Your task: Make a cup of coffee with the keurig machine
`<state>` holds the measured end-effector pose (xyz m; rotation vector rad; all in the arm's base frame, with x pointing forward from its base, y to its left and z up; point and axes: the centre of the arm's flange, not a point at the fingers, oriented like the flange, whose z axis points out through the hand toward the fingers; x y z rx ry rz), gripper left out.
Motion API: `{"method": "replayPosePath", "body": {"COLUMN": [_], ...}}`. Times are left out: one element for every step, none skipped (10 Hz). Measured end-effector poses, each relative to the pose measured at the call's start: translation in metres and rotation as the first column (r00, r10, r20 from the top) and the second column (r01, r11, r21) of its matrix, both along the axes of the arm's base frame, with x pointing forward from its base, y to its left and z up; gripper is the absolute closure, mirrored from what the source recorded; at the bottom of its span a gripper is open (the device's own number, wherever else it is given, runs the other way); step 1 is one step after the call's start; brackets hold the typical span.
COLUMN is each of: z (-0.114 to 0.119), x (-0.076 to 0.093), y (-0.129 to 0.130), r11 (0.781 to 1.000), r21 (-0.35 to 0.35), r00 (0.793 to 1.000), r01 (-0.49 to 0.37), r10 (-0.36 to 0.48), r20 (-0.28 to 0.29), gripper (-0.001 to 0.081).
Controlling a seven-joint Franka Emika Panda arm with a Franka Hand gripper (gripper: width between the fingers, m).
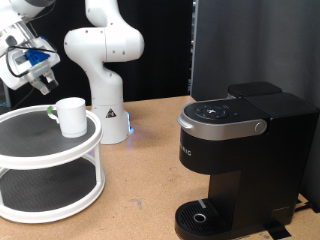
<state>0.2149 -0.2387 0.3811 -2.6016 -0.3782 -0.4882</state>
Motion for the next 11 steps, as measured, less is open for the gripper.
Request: {"method": "replayPosePath", "body": {"z": [-0.001, -0.002, -0.004, -0.007, -0.009, -0.011, -0.013, -0.015, -0.018, -0.021, -0.025], "x": [0.0, 0.0, 0.0, -0.001, -0.003, -0.004, -0.005, -0.006, -0.007, -0.007, -0.007], "y": [0.0, 0.0, -0.001, -0.002, -0.003, -0.005, -0.005, -0.006, -0.005, -0.005, -0.005], "r11": [1.0, 1.0, 1.0, 0.999, 0.999, 0.999, 0.998, 0.998, 0.998, 0.998, 0.997], "r21": [-0.001, -0.003, -0.006, -0.007, -0.004, -0.001, 0.003, 0.008, 0.012, 0.014, 0.011], "r00": [1.0, 1.0, 1.0, 0.999, 0.999, 0.999, 0.998, 0.998, 0.998, 0.997, 0.997], "r01": [0.0, 0.004, 0.018, 0.032, 0.044, 0.051, 0.057, 0.061, 0.064, 0.068, 0.075], "r10": [0.0, -0.004, -0.018, -0.032, -0.044, -0.051, -0.057, -0.061, -0.064, -0.068, -0.076], "r20": [-0.001, 0.001, 0.007, 0.014, 0.017, 0.018, 0.019, 0.019, 0.019, 0.018, 0.017], "gripper": [0.0588, 0.0443, 0.0294, 0.0294, 0.0101, 0.0101, 0.002, 0.0002, 0.0002, 0.0002, 0.0001]}}
